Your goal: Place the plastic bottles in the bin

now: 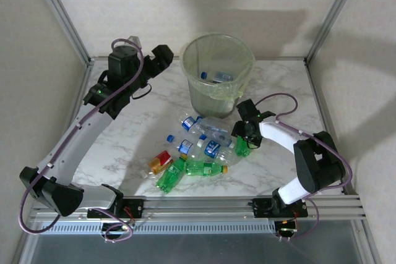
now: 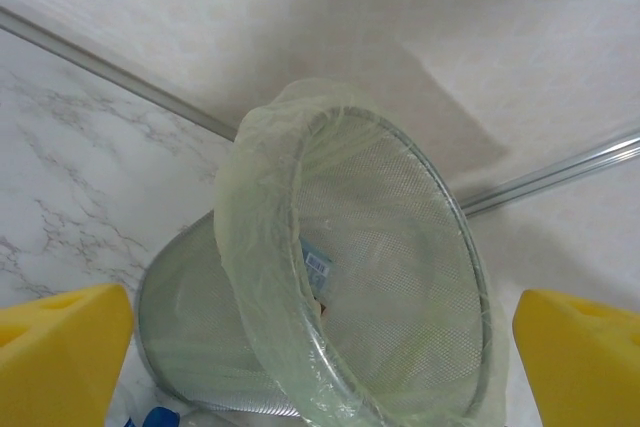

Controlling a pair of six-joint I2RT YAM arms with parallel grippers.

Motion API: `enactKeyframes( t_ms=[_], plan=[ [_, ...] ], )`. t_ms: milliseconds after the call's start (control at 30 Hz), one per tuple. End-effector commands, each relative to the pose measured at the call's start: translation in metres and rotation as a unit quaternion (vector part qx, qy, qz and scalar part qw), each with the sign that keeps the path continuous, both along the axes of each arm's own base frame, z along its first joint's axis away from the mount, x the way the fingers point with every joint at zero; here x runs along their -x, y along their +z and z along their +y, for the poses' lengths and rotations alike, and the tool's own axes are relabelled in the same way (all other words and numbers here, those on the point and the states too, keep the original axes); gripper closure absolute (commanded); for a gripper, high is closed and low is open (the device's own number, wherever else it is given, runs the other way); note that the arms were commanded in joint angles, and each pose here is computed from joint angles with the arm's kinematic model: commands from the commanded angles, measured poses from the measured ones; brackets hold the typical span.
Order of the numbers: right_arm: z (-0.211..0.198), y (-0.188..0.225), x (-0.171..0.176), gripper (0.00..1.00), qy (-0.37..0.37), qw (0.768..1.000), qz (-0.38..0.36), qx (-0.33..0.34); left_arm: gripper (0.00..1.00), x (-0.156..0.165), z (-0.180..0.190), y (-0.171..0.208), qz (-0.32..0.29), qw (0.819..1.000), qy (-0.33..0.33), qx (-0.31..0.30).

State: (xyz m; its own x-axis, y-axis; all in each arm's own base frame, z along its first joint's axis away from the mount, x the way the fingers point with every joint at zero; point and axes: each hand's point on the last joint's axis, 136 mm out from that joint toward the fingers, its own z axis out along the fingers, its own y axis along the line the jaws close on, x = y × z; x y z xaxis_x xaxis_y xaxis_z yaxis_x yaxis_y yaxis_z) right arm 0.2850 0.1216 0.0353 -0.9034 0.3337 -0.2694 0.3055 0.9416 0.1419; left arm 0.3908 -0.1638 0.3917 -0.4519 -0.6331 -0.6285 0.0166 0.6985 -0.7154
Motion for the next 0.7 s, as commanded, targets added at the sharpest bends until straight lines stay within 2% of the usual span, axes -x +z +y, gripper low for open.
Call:
enactKeyframes(
  t_ms=[0, 333, 667],
  plan=[
    [-0.009, -0.01, 0.007, 0.32, -0.002, 1.0, 0.013, 0.016, 0.03, 0.006, 0.005, 0.009, -0.009, 1.0, 0.001, 0.013],
    [-0.013, 0.021, 0.008, 0.42, -0.009, 1.0, -0.028, 0.004, 0.04, 0.006, 0.007, 0.007, -0.005, 1.0, 0.003, 0.018],
    [-0.026, 0.083, 0.015, 0.43, -0.035, 0.995, -0.094, -0.007, 0.04, -0.001, 0.013, 0.013, -0.009, 1.0, 0.014, 0.027]
  ],
)
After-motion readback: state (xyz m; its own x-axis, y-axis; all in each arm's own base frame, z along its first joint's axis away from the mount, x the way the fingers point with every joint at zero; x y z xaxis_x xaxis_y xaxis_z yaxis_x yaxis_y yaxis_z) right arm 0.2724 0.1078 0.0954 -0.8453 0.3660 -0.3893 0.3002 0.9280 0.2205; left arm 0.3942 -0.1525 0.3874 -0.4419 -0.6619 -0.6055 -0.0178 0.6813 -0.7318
